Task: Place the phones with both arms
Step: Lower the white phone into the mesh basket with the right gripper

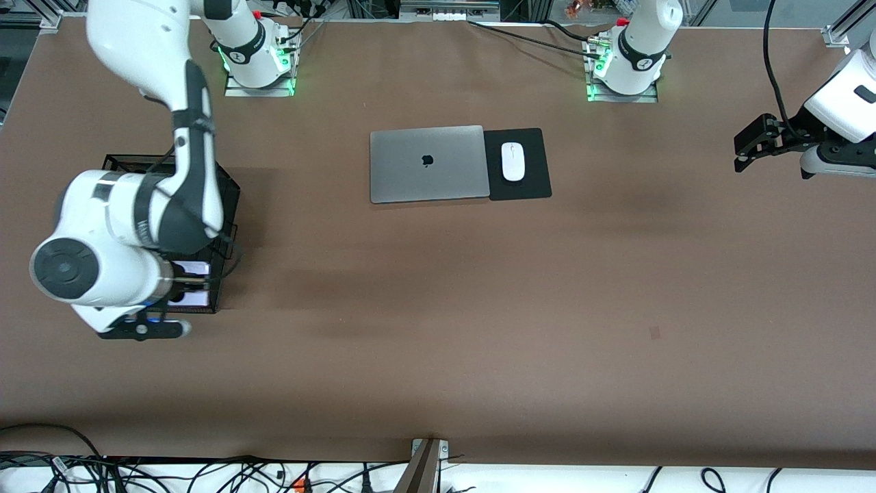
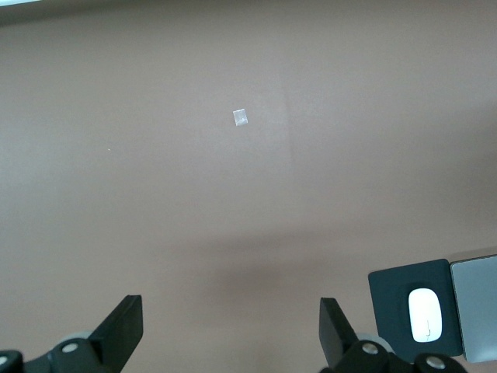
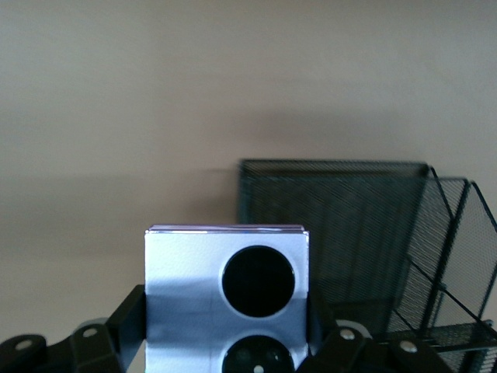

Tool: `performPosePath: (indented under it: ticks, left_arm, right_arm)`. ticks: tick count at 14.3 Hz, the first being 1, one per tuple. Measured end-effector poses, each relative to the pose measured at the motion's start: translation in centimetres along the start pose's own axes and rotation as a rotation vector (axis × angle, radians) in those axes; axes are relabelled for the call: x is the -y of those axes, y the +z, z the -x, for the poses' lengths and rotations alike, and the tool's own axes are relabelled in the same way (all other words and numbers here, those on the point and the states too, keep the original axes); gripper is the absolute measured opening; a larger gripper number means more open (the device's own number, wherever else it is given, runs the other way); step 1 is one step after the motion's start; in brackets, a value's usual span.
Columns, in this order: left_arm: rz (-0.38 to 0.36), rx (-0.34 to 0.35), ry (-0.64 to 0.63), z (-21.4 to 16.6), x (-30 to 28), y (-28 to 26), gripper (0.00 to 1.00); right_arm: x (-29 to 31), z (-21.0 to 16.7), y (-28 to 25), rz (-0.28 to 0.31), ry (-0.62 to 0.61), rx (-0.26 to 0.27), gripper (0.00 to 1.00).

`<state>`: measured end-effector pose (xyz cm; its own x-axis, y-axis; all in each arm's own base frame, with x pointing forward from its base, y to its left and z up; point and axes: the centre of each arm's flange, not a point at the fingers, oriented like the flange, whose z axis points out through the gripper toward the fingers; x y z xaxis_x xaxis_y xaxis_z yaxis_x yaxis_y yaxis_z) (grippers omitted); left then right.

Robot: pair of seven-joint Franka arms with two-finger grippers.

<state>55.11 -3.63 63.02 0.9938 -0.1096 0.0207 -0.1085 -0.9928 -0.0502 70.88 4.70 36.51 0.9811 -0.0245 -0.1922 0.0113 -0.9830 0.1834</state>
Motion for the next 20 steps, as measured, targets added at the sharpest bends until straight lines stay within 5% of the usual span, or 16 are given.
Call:
performPosePath:
  ticks: [3,11,20]
  left_arm:
    - [0.0,0.003,0.0,-0.1,0.0,0.2,1.0]
    - [0.0,0.003,0.0,-0.2,0.0,0.2,1.0]
    - [0.0,0.003,0.0,-0.2,0.0,0.2,1.0]
  right_arm:
    - [-4.9,-0.2,3.5,-0.008,0.03,0.054,0.85]
    - [-9.2,0.5,9.9,-0.026,0.078,0.095,0.85]
    - [-11.4,0.6,13.9,-0.087,0.12,0.097,0.85]
